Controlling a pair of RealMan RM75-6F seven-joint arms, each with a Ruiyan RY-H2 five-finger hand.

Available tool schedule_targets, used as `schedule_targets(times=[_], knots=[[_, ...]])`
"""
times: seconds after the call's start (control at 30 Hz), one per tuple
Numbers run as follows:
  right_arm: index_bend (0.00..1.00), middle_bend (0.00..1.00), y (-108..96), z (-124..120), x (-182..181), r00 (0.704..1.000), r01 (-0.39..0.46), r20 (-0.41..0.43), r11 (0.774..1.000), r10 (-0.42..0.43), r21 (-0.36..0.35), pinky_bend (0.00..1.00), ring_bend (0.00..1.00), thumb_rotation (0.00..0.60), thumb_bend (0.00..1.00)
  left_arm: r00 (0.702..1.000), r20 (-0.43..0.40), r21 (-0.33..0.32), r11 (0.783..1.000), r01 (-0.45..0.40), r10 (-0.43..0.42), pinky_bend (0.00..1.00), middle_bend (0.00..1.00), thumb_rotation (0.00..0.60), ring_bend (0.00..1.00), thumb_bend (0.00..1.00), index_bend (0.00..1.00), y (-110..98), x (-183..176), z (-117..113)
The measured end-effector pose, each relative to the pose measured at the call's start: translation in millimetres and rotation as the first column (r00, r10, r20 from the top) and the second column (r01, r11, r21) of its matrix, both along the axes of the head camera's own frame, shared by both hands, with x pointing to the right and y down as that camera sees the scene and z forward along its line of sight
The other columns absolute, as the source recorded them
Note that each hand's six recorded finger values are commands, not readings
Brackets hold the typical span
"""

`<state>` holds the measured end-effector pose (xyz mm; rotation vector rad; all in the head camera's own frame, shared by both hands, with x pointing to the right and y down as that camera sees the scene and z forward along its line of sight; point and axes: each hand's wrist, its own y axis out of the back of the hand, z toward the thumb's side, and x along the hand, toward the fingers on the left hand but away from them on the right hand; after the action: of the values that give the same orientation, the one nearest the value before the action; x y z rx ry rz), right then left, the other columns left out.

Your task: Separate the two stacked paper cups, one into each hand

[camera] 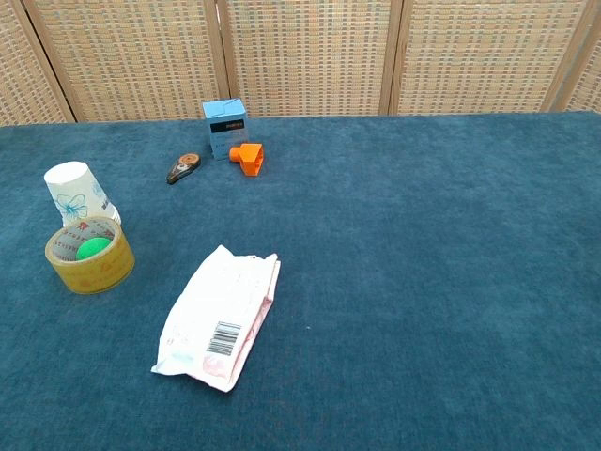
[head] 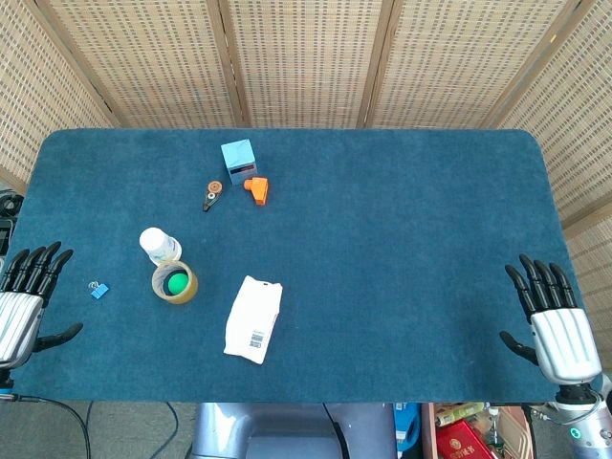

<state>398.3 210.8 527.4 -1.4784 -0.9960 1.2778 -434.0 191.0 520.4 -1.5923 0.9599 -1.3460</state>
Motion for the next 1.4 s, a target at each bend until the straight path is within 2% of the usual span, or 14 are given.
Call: schedule_targets(times=[0.33,0.4,0.47,0.53,0.6,0.7,0.8,0.97,1.17,1.4], knots=[[0.0,0.0,-1,2,4,1.0,-0.019,0.004,1.0,0.019,-0.019,0.0,0.0,0.6,0.0,1.0,0.004,-0.025,1.0,-0.017,0.017,0.01,0.0,0.6,0.0,0.08,0.0,-3,3,9],[0.0,0.0,-2,3,5,1.0,-0.023,0.001,0.999,0.023,-0.023,0.0,0.0,0.6,0.0,1.0,0.003,-0.033,0.999,-0.023,0.023,0.07,0.0,0.6,0.0,0.08,0.0,-10,3,15],[0.0,0.0,-3,5,7,1.0,-0.03,-0.003,0.999,0.03,-0.029,0.0,0.0,0.6,0.0,0.999,0.006,-0.043,0.998,-0.036,0.037,0.16,0.0,0.6,0.03,0.08,0.0,-20,5,23],[0.0,0.0,-5,8,9,0.999,-0.036,-0.01,0.999,0.036,-0.038,0.0,0.0,0.6,0.0,0.998,0.002,-0.058,0.997,-0.056,0.056,0.24,0.03,0.6,0.11,0.08,0.0,-32,8,32],[0.0,0.0,-6,11,10,0.999,-0.042,-0.016,0.998,0.041,-0.045,0.0,0.0,0.6,0.0,0.996,-0.009,-0.074,0.994,-0.087,0.086,0.27,0.12,0.6,0.2,0.08,0.02,-48,13,45],[0.0,0.0,-7,16,12,0.998,-0.053,-0.025,0.997,0.052,-0.061,0.0,0.0,0.6,0.0,0.992,-0.01,-0.092,0.988,-0.128,0.127,0.3,0.21,0.6,0.25,0.08,0.12,-71,17,65],[0.0,0.0,-9,21,16,0.997,-0.066,-0.037,0.995,0.064,-0.075,0.0,0.0,0.6,0.0,0.986,0.001,-0.125,0.978,-0.165,0.167,0.31,0.23,0.6,0.27,0.08,0.2,-93,22,89],[0.0,0.0,-12,25,21,0.995,-0.087,-0.054,0.993,0.082,-0.082,0.0,0.0,0.6,0.0,0.977,0.03,-0.18,0.962,-0.205,0.213,0.32,0.26,0.6,0.29,0.08,0.24,-125,34,125],[0.0,0.0,-14,30,28,0.992,-0.114,-0.071,0.989,0.108,-0.09,0.0,0.0,0.6,0.0,0.971,0.054,-0.213,0.952,-0.219,0.235,0.33,0.28,0.6,0.31,0.08,0.27,-144,44,149],[0.0,0.0,-15,35,31,0.989,-0.13,-0.082,0.986,0.121,-0.102,0.0,0.0,0.6,0.0,0.969,0.065,-0.24,0.947,-0.215,0.237,0.34,0.29,0.6,0.31,0.08,0.28,-148,47,164]])
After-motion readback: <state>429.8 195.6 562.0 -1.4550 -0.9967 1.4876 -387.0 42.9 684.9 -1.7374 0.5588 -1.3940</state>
